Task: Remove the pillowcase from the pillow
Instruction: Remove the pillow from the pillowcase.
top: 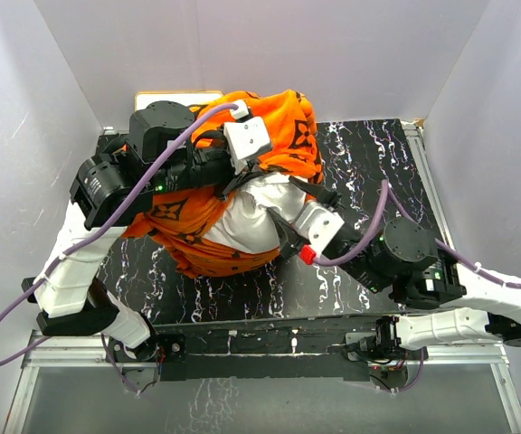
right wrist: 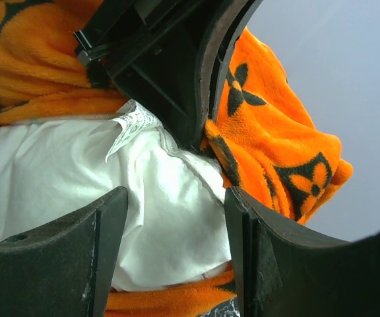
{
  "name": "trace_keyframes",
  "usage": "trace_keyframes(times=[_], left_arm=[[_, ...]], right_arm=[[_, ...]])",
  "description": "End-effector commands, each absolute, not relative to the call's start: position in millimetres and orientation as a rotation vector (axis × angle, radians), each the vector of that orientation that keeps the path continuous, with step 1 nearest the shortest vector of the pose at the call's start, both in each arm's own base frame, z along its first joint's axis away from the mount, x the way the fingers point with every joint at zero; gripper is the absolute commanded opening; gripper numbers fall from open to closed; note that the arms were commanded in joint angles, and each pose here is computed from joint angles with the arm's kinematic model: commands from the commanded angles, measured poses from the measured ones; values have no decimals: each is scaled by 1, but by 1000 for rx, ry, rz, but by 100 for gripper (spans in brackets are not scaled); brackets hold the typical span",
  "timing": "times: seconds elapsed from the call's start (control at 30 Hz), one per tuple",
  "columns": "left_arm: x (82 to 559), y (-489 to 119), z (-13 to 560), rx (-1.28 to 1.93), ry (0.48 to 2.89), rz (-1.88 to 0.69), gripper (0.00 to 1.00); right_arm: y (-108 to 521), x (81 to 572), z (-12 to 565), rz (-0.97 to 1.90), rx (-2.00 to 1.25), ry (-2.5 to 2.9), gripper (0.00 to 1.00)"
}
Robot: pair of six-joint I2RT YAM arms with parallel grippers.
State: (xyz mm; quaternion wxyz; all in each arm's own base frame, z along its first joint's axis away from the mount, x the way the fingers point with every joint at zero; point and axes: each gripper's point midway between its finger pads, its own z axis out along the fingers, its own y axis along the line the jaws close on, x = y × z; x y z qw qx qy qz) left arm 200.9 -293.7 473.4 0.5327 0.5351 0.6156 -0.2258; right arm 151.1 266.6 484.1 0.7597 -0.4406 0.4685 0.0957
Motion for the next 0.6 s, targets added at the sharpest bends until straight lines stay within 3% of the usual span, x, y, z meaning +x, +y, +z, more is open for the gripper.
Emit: trace_keyframes(times=[0.0, 0.2, 0.37, 0.43, 0.53, 0.57], left_arm=[[195, -277, 429, 1382, 1641, -495, 0], [180, -277, 429, 1423, 1647, -563, 0], [162, -275, 431, 1474, 1640, -645, 0], [159, -274, 435, 1475, 1629, -657, 0], [166, -272, 449, 1417, 1573, -619, 0], [172, -272, 456, 1384, 1541, -593, 0]], right_arm=[[264, 162, 486, 128, -949, 1038, 62], [272, 181, 470, 78, -964, 1075, 62], [291, 198, 448, 42, -985, 1092, 52], [298, 202, 442, 48, -964, 1100, 40], [313, 197, 435, 151, -953, 1107, 12], [317, 193, 432, 197, -947, 1105, 8]])
